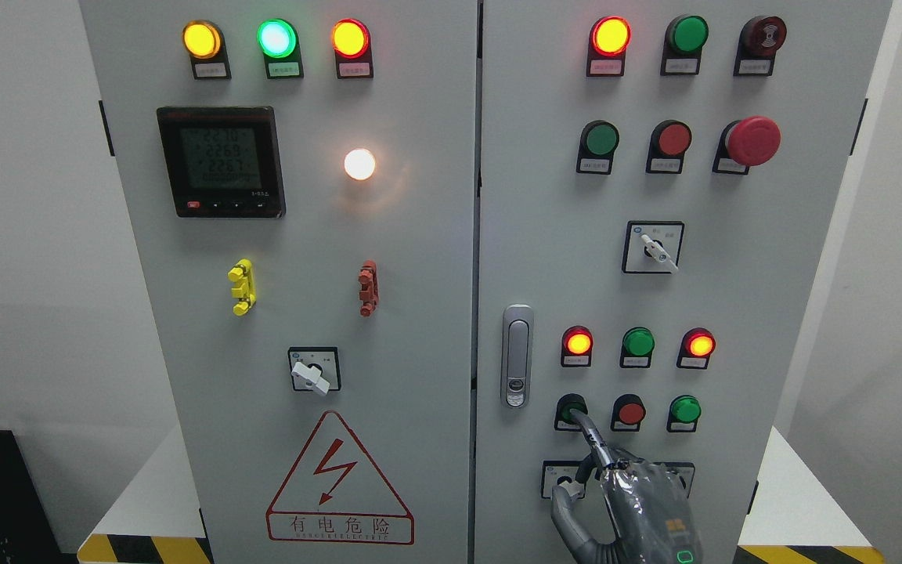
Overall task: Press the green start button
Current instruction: 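Press the green push button inward with the right hand's fingertip, then withdraw the right hand downward away from the button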
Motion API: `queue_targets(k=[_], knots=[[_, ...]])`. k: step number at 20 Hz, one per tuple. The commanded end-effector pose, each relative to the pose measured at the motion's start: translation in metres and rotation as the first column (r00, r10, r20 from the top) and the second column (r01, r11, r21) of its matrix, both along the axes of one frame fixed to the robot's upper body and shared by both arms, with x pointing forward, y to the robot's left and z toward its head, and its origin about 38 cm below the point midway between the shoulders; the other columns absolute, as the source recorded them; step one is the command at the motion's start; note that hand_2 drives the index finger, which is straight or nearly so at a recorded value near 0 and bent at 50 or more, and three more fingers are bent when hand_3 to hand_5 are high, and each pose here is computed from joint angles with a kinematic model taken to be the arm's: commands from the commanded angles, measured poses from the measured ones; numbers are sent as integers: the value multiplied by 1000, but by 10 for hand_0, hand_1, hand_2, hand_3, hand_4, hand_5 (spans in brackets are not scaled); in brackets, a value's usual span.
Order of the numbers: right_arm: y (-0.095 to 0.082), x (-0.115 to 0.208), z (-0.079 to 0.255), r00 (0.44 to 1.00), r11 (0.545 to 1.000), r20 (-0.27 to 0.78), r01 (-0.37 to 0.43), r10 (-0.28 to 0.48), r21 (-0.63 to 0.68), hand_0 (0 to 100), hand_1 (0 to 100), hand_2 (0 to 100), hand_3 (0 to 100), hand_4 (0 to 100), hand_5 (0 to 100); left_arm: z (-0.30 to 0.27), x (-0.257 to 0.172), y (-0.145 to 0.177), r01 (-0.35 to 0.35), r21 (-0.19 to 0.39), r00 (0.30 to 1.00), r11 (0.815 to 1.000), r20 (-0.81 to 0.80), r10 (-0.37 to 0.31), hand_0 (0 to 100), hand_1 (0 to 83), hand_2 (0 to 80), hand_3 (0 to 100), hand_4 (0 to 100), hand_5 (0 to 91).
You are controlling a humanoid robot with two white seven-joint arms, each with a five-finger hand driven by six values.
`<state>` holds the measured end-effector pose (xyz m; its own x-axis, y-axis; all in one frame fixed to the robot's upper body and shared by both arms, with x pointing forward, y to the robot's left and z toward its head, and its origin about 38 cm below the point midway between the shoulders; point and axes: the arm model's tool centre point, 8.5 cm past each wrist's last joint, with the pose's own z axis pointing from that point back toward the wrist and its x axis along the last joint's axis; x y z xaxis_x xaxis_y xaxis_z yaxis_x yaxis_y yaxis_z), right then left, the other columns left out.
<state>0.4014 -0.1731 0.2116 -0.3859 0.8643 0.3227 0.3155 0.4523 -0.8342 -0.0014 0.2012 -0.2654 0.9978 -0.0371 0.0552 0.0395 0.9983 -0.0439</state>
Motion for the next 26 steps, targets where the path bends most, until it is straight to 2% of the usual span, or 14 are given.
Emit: queue_targets(k=[1,7,15,19,22,26], knots=[[-2,-7,8,1000,1000,29,3,-4,6,673,410,0,625,652,622,0,0,0,0,0,1000,1000,0,0,120,556,0,0,0,0],[-4,-18,7,1000,1000,28,1,-1,12,680,415,0,632,654,622,0,0,0,0,0,1000,1000,0,0,120,556,0,0,0,0],[-5,-35,10,998,986,15,-65,64,152,720,425,0,627,649,611,0,0,0,0,0,1000,1000,0,0,120,556,0,0,0,0],[-7,-43,10,996,970,9,-85,86,229,767,432,0,637,633,569,0,0,0,0,0,1000,1000,0,0,120,556,0,0,0,0],[-3,-49,5,992,941,-21,-109,123,320,786,436,0,632,625,544,0,0,0,0,0,1000,1000,0,0,120,556,0,0,0,0],[0,-60,4,980,871,-68,-135,189,473,825,437,0,617,593,485,0,0,0,0,0,1000,1000,0,0,120,556,0,0,0,0]])
